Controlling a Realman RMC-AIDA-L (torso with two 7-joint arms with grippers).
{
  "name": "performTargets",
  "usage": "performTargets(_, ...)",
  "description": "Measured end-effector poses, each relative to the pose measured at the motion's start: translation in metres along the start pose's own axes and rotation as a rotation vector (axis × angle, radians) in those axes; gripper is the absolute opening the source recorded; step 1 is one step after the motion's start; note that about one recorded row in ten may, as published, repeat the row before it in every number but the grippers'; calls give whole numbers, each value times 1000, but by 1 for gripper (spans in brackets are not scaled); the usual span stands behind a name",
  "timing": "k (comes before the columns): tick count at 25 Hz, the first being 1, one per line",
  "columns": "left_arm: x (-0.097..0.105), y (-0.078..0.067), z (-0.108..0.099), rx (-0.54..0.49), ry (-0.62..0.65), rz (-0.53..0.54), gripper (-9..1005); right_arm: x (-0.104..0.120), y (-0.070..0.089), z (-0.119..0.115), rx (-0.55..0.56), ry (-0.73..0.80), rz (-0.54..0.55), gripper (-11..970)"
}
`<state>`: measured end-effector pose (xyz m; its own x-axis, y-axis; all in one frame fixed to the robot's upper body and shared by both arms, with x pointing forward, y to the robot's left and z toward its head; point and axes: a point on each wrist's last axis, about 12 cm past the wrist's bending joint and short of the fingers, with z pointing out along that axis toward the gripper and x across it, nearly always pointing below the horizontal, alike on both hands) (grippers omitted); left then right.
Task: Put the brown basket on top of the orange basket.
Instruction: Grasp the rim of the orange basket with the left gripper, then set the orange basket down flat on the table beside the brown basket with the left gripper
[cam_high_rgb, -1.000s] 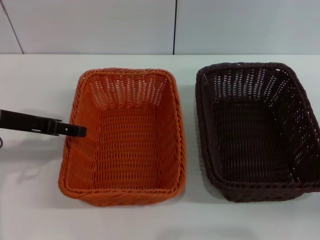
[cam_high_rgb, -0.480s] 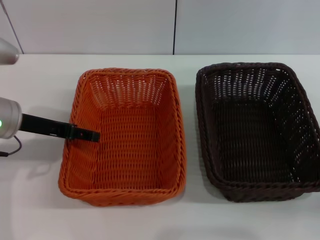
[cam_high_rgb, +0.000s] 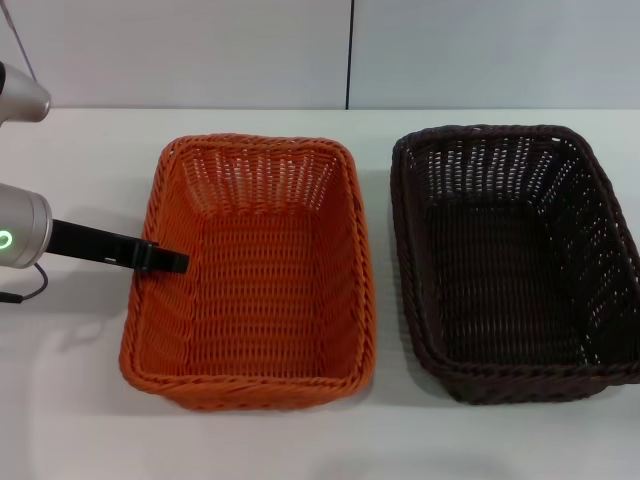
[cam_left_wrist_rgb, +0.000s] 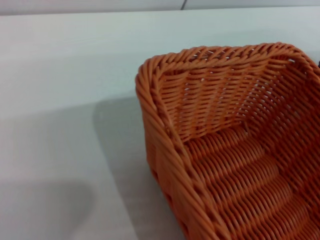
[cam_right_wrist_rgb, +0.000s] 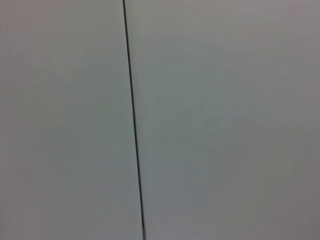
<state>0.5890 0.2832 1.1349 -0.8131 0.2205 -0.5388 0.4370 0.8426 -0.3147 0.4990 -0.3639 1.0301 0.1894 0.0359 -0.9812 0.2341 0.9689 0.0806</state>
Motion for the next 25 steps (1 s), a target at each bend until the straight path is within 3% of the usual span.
performTargets(6,1,1,-1,-5,-5,-2,346,-1,-3,0,20,-4,3,738)
performTargets(11,-4,5,-12,-37,-33,18,231,-1,-3,0,21,-6,2,738)
performTargets(15,-9,6,-24,-61,-49,82,210,-1,-4,1,22,-7,1,738)
performTargets(20,-19,9,-42,-108,-63,243,184,-2,-4,1,21,-9,1,738)
performTargets(25,-30,-6,-47,-109,-8,446,174,-2,-4,2,21,-10,2,738)
